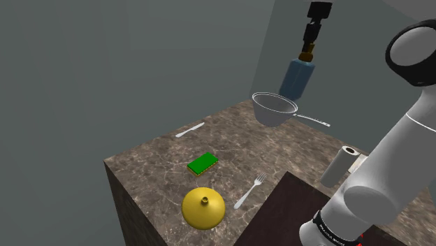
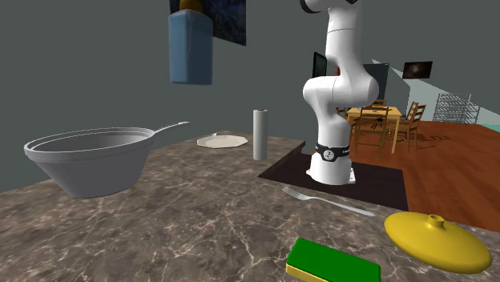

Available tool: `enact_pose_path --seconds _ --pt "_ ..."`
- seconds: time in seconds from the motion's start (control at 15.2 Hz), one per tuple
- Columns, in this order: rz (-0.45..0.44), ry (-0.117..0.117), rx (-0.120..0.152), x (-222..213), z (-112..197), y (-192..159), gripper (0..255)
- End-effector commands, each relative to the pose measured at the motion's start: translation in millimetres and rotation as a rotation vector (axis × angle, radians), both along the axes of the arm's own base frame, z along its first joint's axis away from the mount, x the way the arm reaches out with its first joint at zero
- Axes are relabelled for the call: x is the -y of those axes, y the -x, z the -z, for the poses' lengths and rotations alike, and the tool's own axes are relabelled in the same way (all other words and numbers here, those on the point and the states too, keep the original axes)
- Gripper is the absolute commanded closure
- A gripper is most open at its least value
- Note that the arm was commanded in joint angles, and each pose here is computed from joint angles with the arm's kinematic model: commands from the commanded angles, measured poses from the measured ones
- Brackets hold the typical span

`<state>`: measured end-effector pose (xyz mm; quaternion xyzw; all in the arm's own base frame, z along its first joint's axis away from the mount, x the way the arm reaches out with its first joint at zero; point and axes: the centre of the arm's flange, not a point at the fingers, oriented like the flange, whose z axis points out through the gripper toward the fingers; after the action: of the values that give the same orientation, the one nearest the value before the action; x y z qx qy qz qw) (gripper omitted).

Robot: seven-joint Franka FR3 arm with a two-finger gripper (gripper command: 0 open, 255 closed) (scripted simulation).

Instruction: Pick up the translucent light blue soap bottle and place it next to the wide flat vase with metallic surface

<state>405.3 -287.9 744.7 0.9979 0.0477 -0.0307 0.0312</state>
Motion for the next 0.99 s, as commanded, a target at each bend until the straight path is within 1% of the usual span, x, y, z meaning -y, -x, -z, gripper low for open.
enact_pose_path --seconds 0.0,0.92 --pt "0.002 0.002 0.000 -24.9 5.8 -1.7 255" --pt "0.002 0.002 0.000 -202.3 50.5 -28.2 255"
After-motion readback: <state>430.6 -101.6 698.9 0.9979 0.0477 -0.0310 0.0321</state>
